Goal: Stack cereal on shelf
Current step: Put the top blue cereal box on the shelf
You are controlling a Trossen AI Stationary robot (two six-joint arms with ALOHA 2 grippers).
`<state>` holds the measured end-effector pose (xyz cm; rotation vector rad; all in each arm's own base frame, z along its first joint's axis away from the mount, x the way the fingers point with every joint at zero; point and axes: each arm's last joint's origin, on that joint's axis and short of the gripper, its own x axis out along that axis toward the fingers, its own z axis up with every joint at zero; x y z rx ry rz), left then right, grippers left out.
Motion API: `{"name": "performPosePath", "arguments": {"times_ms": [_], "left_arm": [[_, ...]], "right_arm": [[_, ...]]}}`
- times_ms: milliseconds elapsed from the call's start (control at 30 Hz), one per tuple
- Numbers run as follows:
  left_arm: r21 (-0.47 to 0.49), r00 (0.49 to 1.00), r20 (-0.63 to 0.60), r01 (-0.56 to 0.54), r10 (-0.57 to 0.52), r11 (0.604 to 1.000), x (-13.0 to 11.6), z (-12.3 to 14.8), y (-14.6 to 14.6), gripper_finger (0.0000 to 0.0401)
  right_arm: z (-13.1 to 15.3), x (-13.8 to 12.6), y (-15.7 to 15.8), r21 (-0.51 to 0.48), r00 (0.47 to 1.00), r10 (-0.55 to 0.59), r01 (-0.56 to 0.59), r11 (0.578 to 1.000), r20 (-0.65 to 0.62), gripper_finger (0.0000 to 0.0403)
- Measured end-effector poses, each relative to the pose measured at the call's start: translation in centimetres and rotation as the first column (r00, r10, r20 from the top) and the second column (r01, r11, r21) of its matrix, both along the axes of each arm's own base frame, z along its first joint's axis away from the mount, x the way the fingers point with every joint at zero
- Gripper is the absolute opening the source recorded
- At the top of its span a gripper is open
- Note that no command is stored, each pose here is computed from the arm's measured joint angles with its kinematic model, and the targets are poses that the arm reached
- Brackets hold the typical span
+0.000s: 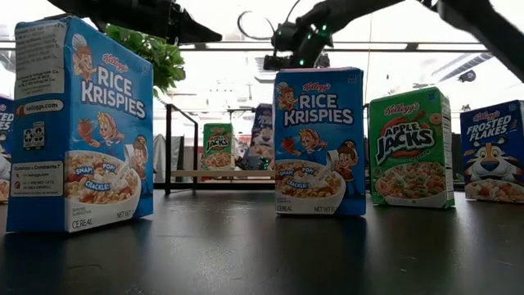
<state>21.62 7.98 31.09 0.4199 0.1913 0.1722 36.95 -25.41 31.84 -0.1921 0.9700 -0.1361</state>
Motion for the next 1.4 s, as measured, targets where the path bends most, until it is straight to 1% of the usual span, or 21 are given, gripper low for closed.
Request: {"name": "performPosePath", "arguments": {"times_ms": [133,233,467,567,867,1000,1100,1233,1400], "left_arm": [[-0.001,1.000,-0.001,-0.001,0.001,1.000,0.0,0.0,0.0,0.0000],[-0.001,1.000,-0.001,-0.001,0.001,1.000,0.0,0.0,0.0,0.0000],[-0.004,1.000,-0.010,-0.001,0.001,1.000,0.0,-0.1,0.0,0.0000],[-0.004,1.000,-0.010,-0.001,0.001,1.000,0.0,-0.1,0.0,0.0000],[-0.004,1.000,-0.010,-0.001,0.000,1.000,0.0,-0.1,0.0,0.0000],[-0.004,1.000,-0.010,0.000,0.000,1.000,0.0,-0.1,0.0,0.0000],[-0.004,1.000,-0.010,-0.001,0.001,1.000,0.0,-0.1,0.0,0.0000],[0.000,1.000,-0.010,0.000,0.000,1.000,0.0,-0.1,0.0,0.0000],[-0.001,1.000,-0.014,0.000,0.000,1.000,0.0,-0.2,0.0,0.0000]], "right_arm": [[-1.1,0.3,-1.8,0.028,1.000,0.007,-0.007,1.000,-0.015,0.0106],[-1.5,0.5,-2.6,0.029,1.000,0.001,0.000,1.000,-0.017,0.0107],[-1.9,0.6,-2.7,0.022,0.999,0.018,-0.017,1.000,-0.028,0.0112],[-1.9,0.6,-2.7,0.024,1.000,0.014,-0.013,1.000,-0.028,0.0128],[-2.1,0.5,-3.1,0.027,1.000,0.000,0.001,1.000,-0.025,0.0197],[-2.1,0.5,-3.1,0.026,1.000,-0.001,0.002,1.000,-0.023,0.0213],[-2.1,0.5,-3.1,0.023,1.000,-0.004,0.004,1.000,-0.025,0.0217],[-1.3,0.3,-2.9,0.023,1.000,-0.022,0.022,0.999,-0.014,0.0215],[1.5,-0.6,-1.8,0.031,0.997,-0.062,0.061,0.998,0.039,0.0213]]}}
